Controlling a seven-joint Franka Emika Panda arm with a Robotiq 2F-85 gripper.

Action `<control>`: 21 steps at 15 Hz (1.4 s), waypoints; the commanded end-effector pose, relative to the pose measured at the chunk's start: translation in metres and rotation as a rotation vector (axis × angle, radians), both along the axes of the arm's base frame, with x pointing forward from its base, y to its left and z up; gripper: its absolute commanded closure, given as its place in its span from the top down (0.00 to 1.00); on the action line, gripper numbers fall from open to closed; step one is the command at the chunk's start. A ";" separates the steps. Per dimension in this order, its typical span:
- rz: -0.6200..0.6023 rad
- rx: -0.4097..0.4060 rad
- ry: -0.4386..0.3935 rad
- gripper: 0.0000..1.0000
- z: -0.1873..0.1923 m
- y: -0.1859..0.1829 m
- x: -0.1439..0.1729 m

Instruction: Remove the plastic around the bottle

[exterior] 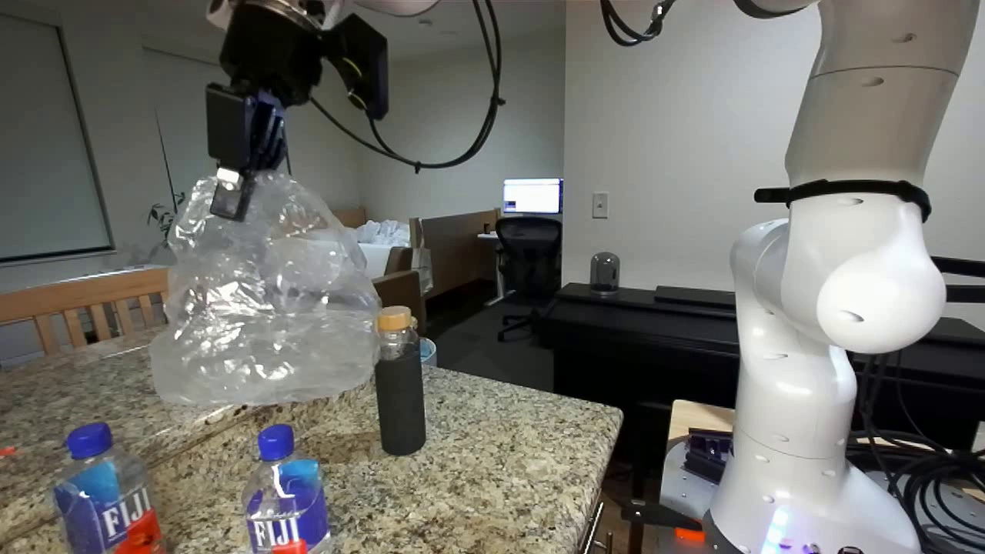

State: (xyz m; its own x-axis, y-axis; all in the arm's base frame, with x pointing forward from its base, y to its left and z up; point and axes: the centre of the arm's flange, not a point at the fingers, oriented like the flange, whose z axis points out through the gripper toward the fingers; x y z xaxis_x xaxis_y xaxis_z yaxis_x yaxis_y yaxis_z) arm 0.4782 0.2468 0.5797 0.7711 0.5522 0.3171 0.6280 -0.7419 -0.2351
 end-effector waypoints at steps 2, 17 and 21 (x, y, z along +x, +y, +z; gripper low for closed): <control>0.099 -0.010 0.057 0.09 -0.048 0.005 -0.023; 0.312 0.002 0.019 0.08 -0.124 0.033 -0.044; 0.424 0.005 0.037 0.08 -0.150 0.039 -0.064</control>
State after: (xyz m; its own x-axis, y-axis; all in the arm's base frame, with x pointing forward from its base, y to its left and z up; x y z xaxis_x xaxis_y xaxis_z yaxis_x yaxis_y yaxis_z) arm 0.4331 0.2858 0.4488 0.5563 0.7854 0.2715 0.8276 -0.4941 -0.2664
